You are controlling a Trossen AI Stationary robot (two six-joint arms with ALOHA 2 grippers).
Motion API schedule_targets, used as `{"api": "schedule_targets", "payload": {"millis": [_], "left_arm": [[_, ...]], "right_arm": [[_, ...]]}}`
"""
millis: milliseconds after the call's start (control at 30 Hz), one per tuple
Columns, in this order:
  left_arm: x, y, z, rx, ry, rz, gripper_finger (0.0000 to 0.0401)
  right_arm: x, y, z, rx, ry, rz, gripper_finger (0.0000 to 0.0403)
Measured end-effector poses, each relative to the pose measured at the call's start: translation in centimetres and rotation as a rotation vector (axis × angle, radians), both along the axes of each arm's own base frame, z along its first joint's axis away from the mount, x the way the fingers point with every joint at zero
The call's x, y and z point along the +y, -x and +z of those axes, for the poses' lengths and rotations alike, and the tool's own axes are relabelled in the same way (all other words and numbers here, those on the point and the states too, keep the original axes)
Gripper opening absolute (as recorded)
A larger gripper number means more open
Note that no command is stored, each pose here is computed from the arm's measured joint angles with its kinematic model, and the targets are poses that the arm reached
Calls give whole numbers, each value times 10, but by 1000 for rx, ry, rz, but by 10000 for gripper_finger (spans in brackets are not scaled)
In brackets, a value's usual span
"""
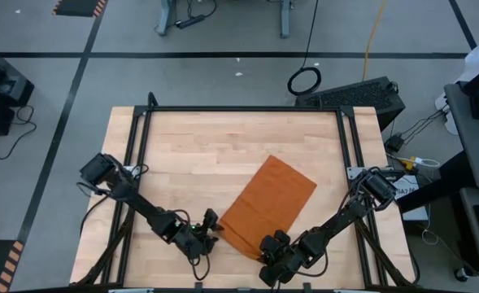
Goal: Roll towel into tight, uniform cylinder
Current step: Roll the brown towel
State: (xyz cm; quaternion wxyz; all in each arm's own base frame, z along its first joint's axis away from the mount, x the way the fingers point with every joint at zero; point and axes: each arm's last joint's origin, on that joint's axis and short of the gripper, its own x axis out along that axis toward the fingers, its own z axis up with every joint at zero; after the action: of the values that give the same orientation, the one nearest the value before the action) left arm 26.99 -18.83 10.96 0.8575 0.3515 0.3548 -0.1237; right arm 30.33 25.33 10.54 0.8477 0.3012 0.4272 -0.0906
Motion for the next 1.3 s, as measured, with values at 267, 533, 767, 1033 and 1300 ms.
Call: {"api": "schedule_targets", "payload": {"millis": [267,533,767,1033,1300], "left_arm": [[3,-6,-5,-12,11,18,166],[21,-21,-3,86,127,86,31],[31,-40,15,318,295,111,12],[50,-62,38,523,618,158,5],[82,-73,35,606,826,258,5]], "right_arm": [[0,0,0,0,1,6,0],[1,0,0,15,8,87,0],[1,0,1,1,60,157,4],[-1,6,17,-43,204,251,75],[15,23,27,-105,264,254,146]]}}
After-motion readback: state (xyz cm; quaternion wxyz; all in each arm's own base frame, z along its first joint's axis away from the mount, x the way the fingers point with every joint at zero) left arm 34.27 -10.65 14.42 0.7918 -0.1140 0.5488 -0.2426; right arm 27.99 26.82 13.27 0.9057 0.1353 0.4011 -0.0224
